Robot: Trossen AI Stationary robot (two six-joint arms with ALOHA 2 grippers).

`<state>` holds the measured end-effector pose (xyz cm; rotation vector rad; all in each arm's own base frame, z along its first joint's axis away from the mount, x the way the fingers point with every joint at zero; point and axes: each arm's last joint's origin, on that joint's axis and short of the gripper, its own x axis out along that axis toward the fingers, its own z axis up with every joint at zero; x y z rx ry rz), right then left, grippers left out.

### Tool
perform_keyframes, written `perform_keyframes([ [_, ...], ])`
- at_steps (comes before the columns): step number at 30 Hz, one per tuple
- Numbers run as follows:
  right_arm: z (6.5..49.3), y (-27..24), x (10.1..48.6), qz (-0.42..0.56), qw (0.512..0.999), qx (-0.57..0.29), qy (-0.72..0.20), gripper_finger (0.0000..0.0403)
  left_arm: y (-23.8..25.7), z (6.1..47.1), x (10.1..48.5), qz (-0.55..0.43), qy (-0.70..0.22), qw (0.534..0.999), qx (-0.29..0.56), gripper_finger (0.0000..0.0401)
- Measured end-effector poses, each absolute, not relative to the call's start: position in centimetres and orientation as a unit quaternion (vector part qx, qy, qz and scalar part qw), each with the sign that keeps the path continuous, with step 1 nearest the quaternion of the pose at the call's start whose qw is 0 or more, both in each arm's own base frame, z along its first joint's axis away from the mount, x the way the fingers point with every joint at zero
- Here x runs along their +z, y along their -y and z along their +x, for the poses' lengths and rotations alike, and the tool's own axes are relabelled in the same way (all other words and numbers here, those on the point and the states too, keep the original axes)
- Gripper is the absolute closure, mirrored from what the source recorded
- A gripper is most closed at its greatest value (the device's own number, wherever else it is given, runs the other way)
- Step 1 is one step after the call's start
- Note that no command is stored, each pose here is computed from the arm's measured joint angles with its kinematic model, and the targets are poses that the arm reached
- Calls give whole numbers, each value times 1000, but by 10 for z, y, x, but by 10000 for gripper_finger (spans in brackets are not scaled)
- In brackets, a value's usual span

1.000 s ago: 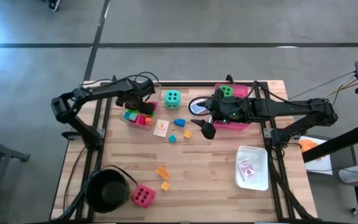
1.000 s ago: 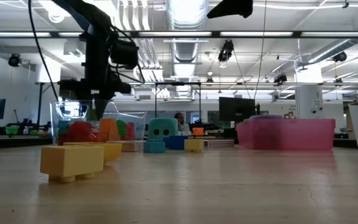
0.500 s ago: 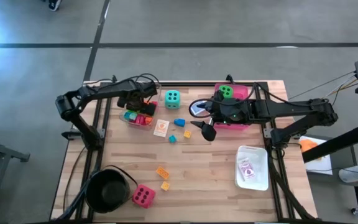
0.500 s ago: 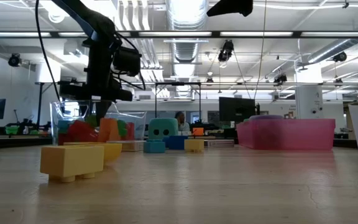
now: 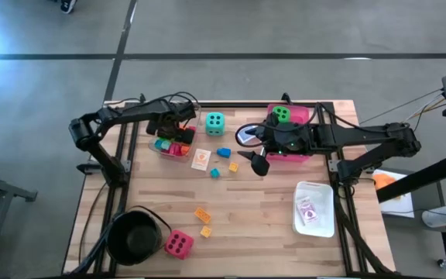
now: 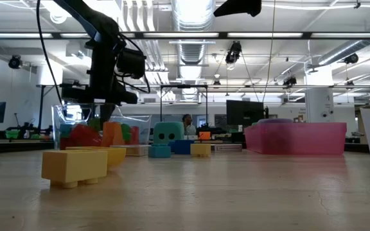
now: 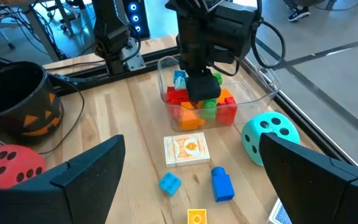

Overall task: Pick & Place Toys
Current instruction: Put the green game piece into the transparent bin, then put the blue deck of cards into the white bin

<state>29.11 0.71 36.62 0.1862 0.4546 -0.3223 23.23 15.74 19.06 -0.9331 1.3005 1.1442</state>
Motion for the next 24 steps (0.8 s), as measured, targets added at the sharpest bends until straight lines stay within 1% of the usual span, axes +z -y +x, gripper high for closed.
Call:
perform_keyframes([
  [5,291,-7,366,92,957,-159,-224,38,-157,232,191,-399,-554,553,478,189],
  [13,291,-7,366,93,957,-159,-224,38,-157,232,191,-392,-560,558,471,141],
  [19,291,-7,366,92,957,-159,-224,38,-156,232,192,-392,-560,560,469,115],
  [24,291,-7,366,91,957,-159,-225,38,-153,228,205,-395,-545,577,462,109],
])
